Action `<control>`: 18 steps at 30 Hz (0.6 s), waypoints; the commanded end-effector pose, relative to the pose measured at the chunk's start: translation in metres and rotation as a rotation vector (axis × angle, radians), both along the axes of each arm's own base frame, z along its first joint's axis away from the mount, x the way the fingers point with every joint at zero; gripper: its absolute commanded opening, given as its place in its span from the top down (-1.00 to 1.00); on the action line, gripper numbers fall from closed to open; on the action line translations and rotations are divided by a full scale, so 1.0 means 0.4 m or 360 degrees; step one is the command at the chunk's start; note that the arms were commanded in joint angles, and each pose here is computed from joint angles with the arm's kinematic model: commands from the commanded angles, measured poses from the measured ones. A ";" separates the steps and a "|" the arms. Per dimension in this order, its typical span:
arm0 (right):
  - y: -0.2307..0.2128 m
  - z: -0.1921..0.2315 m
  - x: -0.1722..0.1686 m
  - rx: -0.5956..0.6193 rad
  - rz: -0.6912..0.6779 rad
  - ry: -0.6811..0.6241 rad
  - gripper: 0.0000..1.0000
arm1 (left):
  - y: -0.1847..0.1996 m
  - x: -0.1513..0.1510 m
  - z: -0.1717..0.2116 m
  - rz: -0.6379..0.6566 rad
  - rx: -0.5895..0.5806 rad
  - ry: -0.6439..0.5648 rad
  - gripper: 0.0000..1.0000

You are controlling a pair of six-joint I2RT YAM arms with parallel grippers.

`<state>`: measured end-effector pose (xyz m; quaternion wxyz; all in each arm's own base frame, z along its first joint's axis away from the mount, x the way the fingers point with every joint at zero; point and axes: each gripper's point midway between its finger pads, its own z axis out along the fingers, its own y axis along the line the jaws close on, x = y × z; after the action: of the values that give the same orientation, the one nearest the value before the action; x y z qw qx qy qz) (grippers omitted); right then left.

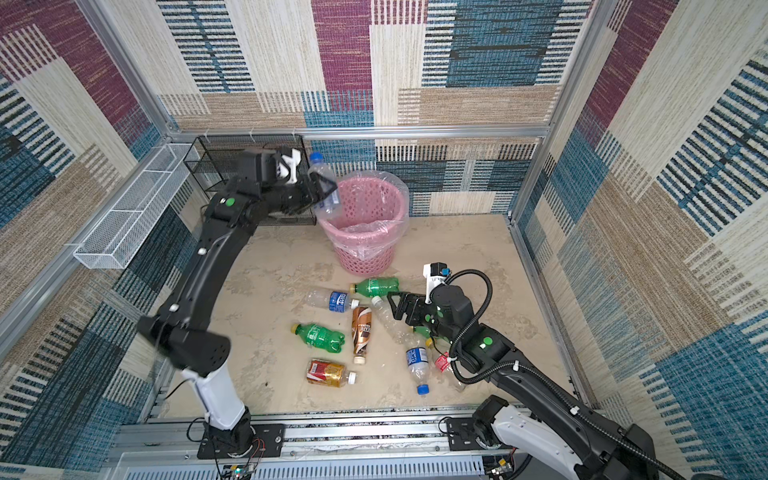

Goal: Throw the plastic bottles in the bin
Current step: 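Lift the soda water bottle with the left gripper and drop it into the bin, then bring the left gripper back down toward the bottles near the bin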

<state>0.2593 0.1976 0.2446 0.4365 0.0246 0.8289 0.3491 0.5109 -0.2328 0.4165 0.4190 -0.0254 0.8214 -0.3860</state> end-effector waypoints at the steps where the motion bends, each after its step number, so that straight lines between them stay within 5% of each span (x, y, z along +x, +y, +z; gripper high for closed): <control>1: -0.037 0.010 -0.004 -0.0026 -0.0102 0.0011 -0.88 | 0.084 -0.183 0.429 -0.0022 -0.0306 -0.0587 -0.98; 11: -0.054 -0.016 0.005 -0.0078 -0.0147 0.0033 -0.91 | 0.162 -0.498 0.531 -0.0048 -0.0263 -0.0993 -0.99; 18: -0.066 -0.054 0.011 -0.0119 -0.0203 0.0140 -0.89 | 0.203 -0.540 0.365 0.0051 -0.0160 -0.0811 -0.94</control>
<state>0.2625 0.1752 0.2275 0.4284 0.0615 0.8507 0.2984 0.2610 -0.1506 0.6227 0.6598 0.0747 0.6004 -0.4456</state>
